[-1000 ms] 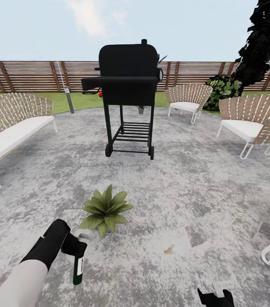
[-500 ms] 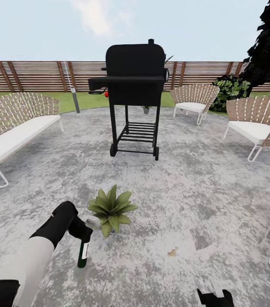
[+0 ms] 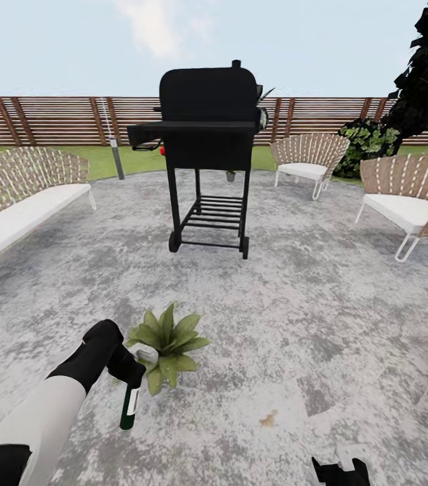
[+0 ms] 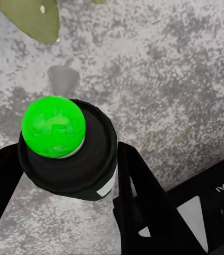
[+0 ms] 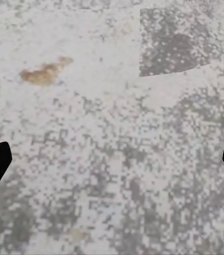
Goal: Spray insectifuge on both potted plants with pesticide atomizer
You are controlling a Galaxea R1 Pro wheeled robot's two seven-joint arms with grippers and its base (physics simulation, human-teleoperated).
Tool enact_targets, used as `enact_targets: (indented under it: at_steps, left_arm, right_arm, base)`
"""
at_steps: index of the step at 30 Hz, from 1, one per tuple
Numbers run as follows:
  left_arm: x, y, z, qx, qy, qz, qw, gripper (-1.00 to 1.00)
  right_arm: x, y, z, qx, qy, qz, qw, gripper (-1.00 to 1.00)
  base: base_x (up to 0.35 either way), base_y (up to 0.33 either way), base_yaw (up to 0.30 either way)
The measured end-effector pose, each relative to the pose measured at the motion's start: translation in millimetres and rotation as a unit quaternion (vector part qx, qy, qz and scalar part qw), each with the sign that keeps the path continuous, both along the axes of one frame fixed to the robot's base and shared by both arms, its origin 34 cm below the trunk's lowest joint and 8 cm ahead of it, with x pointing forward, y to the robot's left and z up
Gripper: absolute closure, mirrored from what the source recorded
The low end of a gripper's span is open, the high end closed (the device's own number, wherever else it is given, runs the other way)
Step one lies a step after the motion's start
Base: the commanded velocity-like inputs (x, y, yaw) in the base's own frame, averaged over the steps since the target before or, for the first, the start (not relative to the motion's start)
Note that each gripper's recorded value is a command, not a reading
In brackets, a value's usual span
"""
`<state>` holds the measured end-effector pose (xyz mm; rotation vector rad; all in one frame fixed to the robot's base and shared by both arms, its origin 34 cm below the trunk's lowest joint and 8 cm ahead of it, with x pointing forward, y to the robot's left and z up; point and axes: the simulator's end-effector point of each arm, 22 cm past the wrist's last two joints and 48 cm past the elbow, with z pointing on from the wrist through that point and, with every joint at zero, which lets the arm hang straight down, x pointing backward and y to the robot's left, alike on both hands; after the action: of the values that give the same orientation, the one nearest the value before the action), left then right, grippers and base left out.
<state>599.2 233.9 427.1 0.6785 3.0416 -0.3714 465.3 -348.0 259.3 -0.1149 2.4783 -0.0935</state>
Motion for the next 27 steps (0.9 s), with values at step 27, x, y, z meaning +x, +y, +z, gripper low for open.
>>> enact_targets:
  at_steps: [27]
  left_arm:
    - [2.3, 6.5, 6.1, 0.002, -0.006, 0.005, 1.0000, 1.00]
  right_arm:
    - [3.7, 0.0, 4.1, 0.000, -0.006, 0.000, 1.0000, -1.00]
  base:
    - [0.036, -0.135, 0.258]
